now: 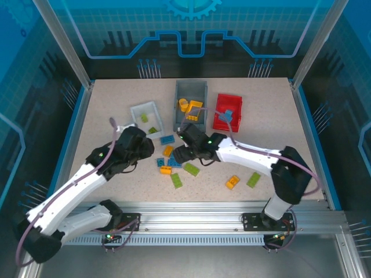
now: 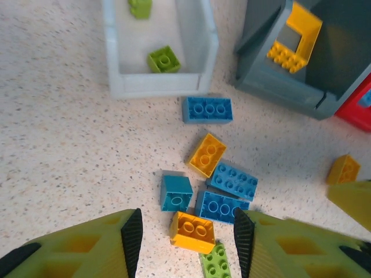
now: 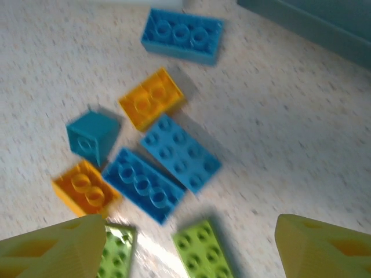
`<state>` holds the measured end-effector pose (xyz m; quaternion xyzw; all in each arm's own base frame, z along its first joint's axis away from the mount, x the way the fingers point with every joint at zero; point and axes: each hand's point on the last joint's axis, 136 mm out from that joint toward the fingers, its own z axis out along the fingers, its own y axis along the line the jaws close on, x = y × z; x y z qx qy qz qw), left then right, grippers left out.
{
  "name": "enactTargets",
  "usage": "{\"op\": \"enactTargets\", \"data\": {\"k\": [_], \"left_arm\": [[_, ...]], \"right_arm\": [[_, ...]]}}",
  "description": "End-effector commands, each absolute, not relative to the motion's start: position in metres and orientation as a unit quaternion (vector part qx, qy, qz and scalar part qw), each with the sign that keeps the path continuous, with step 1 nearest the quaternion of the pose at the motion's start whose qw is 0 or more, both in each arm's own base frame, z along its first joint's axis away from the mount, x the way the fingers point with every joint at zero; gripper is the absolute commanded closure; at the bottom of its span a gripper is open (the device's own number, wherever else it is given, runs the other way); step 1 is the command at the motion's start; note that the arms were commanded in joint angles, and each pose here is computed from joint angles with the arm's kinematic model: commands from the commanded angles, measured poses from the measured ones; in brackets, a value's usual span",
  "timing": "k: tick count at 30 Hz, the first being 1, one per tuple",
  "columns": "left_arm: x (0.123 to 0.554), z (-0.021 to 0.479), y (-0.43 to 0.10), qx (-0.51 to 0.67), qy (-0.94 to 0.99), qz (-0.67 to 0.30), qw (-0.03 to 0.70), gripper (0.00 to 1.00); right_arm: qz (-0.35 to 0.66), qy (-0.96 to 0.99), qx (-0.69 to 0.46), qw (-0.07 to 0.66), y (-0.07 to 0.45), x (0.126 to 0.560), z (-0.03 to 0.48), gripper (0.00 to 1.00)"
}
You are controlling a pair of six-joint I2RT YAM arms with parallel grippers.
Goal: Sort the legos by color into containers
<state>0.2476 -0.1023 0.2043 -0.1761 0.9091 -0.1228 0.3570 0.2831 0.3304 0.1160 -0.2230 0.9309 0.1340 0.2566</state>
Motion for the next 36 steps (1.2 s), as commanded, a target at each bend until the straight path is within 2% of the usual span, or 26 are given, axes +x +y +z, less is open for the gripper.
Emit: {"op": "enactTargets", "data": {"k": [1, 8, 13, 14, 17, 21, 25, 30, 36], "left_arm": [[0.237, 0.205, -0.075, -0.214, 0.896, -0.092, 0.379, 0.51], [0.227, 0.214, -0.060, -0.213, 0.892, -0.073, 0.393, 0.50], [0.224, 0.217, -0.055, -0.204, 0.892, -0.064, 0.397, 0.50], [0.224, 0.218, -0.055, -0.203, 0.893, -0.064, 0.397, 0.50], [0.222, 0.217, -0.054, -0.201, 0.894, -0.059, 0.396, 0.50], [0.223, 0.218, -0.055, -0.201, 0.894, -0.065, 0.395, 0.50], [0.223, 0.217, -0.057, -0.202, 0.895, -0.068, 0.393, 0.50], [0.222, 0.216, -0.058, -0.204, 0.895, -0.075, 0.389, 0.51], [0.222, 0.215, -0.061, -0.203, 0.896, -0.080, 0.386, 0.51]], "right_arm": [[0.132, 0.937, -0.210, 0.246, 0.360, 0.297, 0.107, 0.17], [0.047, 0.959, -0.157, 0.231, 0.386, 0.338, 0.069, 0.06], [0.022, 0.965, -0.139, 0.221, 0.393, 0.354, 0.053, 0.04], [0.017, 0.965, -0.140, 0.220, 0.395, 0.357, 0.048, 0.00], [-0.007, 0.968, -0.131, 0.214, 0.392, 0.364, 0.033, 0.00], [0.000, 0.969, -0.126, 0.213, 0.395, 0.370, 0.024, 0.07], [-0.003, 0.967, -0.126, 0.220, 0.398, 0.378, 0.021, 0.21], [-0.005, 0.968, -0.119, 0.220, 0.398, 0.383, 0.019, 0.27], [-0.006, 0.969, -0.113, 0.221, 0.396, 0.383, 0.022, 0.41]]}}
